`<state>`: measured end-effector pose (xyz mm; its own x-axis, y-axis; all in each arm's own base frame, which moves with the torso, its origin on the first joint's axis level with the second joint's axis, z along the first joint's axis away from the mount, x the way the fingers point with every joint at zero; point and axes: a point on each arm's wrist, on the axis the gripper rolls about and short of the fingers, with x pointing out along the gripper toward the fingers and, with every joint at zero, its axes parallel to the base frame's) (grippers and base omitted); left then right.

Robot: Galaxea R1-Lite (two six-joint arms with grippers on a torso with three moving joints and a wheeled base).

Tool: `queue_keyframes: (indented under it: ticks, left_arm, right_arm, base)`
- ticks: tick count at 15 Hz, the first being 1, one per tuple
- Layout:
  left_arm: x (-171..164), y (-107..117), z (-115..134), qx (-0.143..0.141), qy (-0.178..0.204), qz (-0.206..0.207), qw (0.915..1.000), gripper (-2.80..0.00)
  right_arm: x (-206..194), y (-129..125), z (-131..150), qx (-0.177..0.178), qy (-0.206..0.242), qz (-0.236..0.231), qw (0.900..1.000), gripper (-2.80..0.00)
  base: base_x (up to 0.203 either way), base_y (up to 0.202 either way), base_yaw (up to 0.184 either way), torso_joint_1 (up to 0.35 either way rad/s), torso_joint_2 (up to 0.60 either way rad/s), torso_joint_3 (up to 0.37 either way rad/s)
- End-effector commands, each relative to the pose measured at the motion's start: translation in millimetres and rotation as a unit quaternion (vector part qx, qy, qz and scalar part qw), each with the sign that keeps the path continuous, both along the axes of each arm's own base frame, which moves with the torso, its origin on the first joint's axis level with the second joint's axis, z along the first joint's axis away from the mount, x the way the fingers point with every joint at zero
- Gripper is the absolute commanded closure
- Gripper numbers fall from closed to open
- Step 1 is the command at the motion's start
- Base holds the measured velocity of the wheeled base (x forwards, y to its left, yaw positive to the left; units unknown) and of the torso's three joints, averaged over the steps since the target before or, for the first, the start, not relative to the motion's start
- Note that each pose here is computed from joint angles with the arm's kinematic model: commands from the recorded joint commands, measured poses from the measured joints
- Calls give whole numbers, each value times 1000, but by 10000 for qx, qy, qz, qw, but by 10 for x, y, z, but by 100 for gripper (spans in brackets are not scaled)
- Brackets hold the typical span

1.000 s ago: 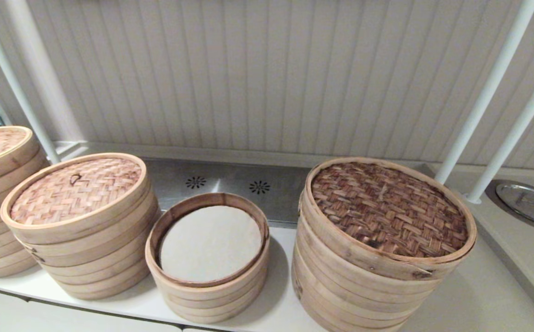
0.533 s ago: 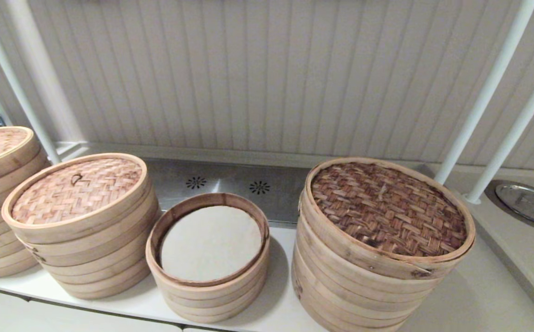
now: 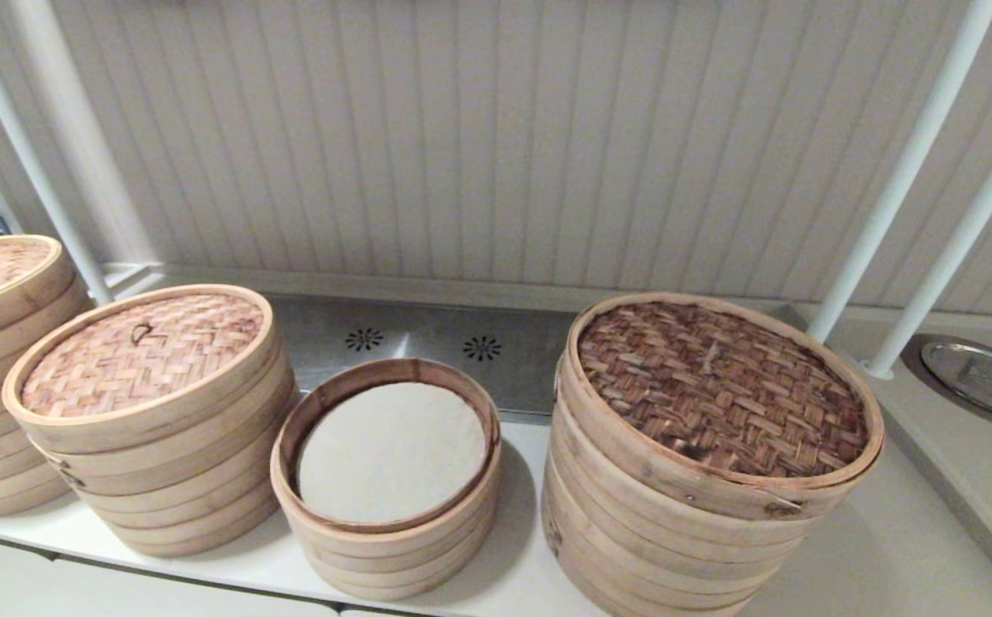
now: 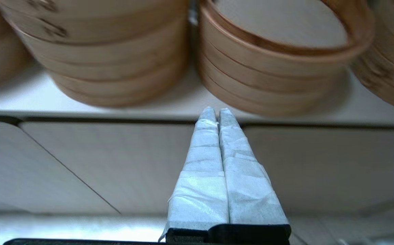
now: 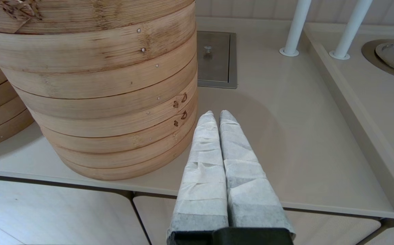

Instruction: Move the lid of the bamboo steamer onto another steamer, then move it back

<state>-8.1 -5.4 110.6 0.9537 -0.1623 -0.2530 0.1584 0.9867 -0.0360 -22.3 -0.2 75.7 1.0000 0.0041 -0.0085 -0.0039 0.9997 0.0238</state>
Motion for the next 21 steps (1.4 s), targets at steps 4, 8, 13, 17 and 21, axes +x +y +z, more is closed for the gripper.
queue_keyframes:
  ticks: [4, 8, 13, 17, 21]
  left_arm:
    - [21, 10, -201, 123, -89, -33, 9999, 0]
    - [-45, 22, -240, 226, -356, 246, 9988, 0]
    - [-166, 50, -368, 449, -975, 804, 9910, 0]
    - [-159, 50, -373, 462, -1071, 790, 9900, 0]
    - [-144, 51, -368, 300, -1233, 836, 9884, 0]
  right_arm:
    - [2, 0, -2, -4, 11, 3, 10000, 0]
    - [1, 0, 0, 4, 7, 3, 10000, 0]
    - [1, 0, 2, 4, 4, 3, 10000, 0]
    - [1, 0, 2, 4, 3, 3, 10000, 0]
    - [2, 0, -1, 3, 10, 3, 10000, 0]
  base:
    - [0, 0, 0, 0, 0, 0]
    - [0, 0, 0, 0, 0, 0]
    - [0, 0, 0, 0, 0, 0]
    - [0, 0, 0, 0, 0, 0]
    - [0, 0, 0, 0, 0, 0]
